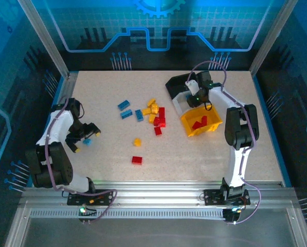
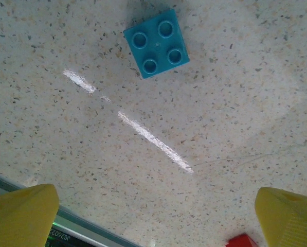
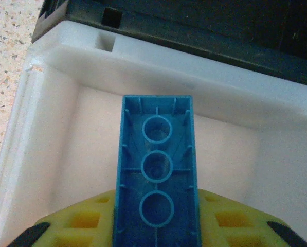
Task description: Sort the legos into containers by color
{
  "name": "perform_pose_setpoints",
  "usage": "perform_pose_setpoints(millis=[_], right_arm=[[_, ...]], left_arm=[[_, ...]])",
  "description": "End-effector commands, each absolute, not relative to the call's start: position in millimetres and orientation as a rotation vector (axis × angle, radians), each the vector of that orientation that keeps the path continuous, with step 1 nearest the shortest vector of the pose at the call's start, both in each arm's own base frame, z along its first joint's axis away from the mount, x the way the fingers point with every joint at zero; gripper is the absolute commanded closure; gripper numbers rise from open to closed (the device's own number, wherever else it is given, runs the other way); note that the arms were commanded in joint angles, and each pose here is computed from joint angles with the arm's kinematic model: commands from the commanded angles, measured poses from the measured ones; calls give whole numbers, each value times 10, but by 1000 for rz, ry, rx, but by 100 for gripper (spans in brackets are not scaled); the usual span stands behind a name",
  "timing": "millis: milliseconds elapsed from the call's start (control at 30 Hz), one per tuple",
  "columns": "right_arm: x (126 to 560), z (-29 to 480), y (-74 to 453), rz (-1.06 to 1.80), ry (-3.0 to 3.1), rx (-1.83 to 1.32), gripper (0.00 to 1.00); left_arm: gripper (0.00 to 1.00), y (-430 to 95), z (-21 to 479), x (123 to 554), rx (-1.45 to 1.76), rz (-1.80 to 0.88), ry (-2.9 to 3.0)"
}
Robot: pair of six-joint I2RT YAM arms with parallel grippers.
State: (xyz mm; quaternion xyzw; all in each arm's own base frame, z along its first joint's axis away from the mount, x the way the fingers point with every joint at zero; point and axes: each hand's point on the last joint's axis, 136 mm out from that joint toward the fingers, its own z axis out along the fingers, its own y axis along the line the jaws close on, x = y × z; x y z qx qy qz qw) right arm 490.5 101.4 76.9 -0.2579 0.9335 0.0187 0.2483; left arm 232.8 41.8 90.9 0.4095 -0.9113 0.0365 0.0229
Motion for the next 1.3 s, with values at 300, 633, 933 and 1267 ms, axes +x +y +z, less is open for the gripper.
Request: perform_pose_setpoints(millis=[300, 633, 933, 1267], right_arm=[[4504, 1688, 1475, 171, 2274, -802, 44], [4141, 1875, 1692, 281, 2231, -776, 48], [4110, 1815, 1874, 290, 2236, -810, 53], [4083, 1815, 2234, 292, 2207, -903, 56]], left_arm=[[5, 669, 425, 2376, 1234, 72, -2772], [14, 725, 141, 2585, 1115, 104, -2767], [37, 596, 91, 2605, 1129, 215, -2749], [51, 440, 153, 2594, 1119, 332, -2761]])
